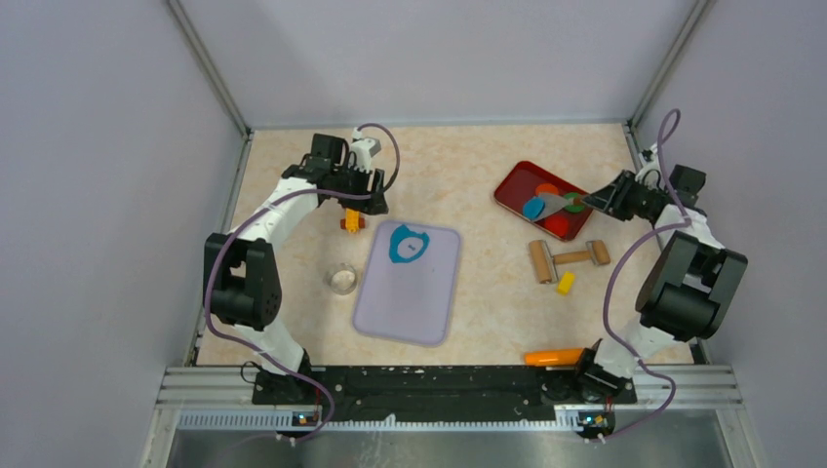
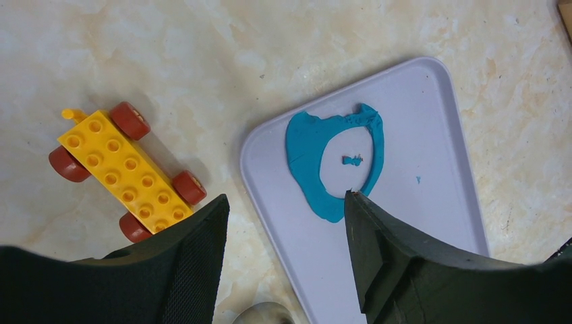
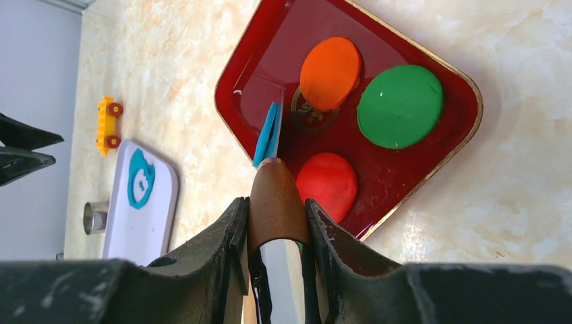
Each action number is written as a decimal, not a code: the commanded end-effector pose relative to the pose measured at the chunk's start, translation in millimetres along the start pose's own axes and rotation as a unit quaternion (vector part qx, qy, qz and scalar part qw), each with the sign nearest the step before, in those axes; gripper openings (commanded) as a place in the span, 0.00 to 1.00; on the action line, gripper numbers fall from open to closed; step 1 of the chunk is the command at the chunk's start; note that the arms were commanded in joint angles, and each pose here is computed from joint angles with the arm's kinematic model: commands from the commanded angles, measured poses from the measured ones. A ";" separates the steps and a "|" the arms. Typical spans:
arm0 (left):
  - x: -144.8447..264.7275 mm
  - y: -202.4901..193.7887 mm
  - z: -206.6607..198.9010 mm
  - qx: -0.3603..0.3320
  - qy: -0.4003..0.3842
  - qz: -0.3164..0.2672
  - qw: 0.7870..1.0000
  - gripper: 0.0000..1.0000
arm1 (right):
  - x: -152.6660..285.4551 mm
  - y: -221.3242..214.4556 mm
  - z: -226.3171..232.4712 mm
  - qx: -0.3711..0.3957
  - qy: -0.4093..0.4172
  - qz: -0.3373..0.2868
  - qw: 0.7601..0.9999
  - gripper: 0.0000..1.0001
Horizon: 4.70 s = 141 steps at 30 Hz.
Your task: Roll out the dumpling wrappers from the dough
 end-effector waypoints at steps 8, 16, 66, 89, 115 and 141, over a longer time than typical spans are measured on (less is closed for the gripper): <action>-1.8 2.0 -3.6 -0.003 -0.013 -0.020 1.000 0.67 | -1.0 26.5 -0.2 0.040 -0.037 0.012 0.998 0.00; -0.7 0.7 -4.6 0.002 -0.017 -0.017 1.000 0.67 | -6.0 37.5 2.6 0.010 -0.018 0.018 1.000 0.00; 1.6 8.3 -7.3 0.007 -0.024 -0.035 0.999 0.68 | 49.7 97.7 129.3 0.322 -0.063 0.003 0.945 0.00; 90.4 84.3 -175.4 -0.441 -0.175 -0.296 0.829 0.73 | -27.6 39.4 257.6 0.173 0.340 0.048 0.923 0.00; 9.0 98.2 -193.1 -0.443 -0.183 -0.263 0.837 0.20 | -43.2 -1.4 285.4 0.125 0.378 0.107 0.911 0.00; 118.6 -109.2 72.8 0.192 0.196 0.075 0.959 0.00 | -7.5 -6.7 135.7 0.165 -0.003 0.084 0.983 0.93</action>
Point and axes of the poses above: each gripper's point midway between its finger pads, its own x axis back along the fingers, its own z axis along the line the jaws close on, y = z × x, the point moved 8 cm from there along x, back along the fingers, and after that the axes turned 1 degree about x, right-handed, at the moved point
